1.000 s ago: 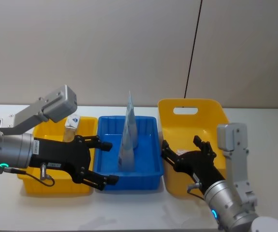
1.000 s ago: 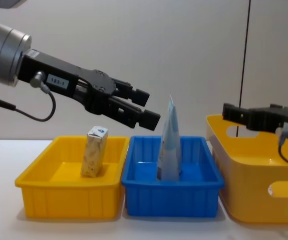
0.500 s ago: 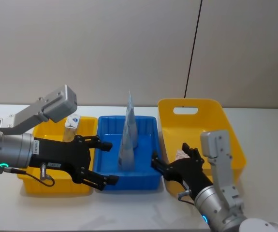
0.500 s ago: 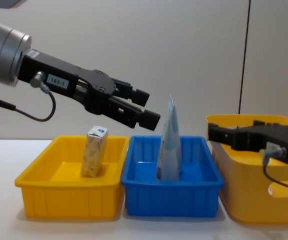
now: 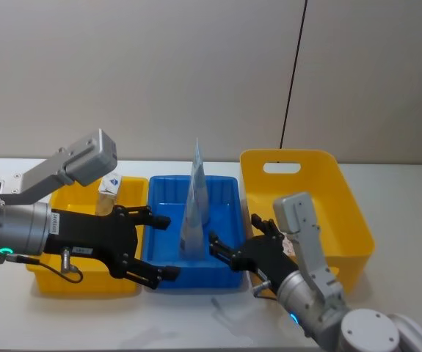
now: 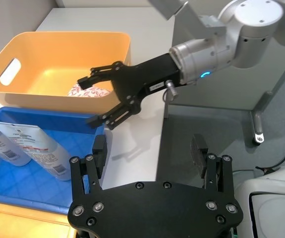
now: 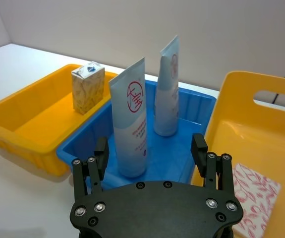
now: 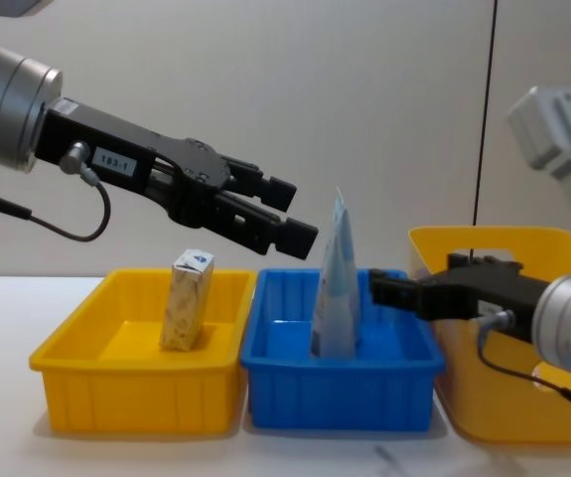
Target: Bimanual collaborative sorting of washing and personal care products
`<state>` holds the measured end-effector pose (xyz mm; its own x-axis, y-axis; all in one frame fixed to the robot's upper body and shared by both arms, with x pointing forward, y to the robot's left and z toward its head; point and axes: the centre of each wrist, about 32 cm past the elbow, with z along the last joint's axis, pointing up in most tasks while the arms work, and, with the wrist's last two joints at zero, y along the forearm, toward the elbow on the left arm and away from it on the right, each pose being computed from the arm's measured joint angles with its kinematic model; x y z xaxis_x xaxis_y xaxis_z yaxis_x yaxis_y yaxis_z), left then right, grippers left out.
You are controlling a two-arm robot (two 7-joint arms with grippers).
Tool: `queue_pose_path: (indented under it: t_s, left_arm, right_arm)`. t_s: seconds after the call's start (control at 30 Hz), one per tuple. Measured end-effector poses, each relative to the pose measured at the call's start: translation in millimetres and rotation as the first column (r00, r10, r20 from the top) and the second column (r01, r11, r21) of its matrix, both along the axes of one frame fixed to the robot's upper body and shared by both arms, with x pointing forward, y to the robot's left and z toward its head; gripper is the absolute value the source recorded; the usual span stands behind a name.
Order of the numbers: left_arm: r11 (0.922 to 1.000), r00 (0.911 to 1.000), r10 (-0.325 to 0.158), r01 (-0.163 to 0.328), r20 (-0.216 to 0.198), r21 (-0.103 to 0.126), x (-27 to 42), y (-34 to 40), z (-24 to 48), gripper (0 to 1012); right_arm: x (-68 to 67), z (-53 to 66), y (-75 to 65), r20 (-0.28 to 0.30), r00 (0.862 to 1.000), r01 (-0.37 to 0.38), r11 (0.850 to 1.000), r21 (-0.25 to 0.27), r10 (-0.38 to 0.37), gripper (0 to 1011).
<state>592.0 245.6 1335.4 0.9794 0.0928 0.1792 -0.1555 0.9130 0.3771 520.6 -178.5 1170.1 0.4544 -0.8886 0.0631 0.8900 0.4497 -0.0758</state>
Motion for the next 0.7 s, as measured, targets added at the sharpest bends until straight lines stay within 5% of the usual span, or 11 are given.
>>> queue_pose_path:
  t_s: [0.7]
  left_arm:
    - [1.0000,1.0000,0.000,0.000,0.000,0.000,0.0,0.0,0.0,1001]
  right_arm:
    - [45.3,-5.7,15.5,0.015,0.997,-0.074,0.997,-0.034,0.075,1004]
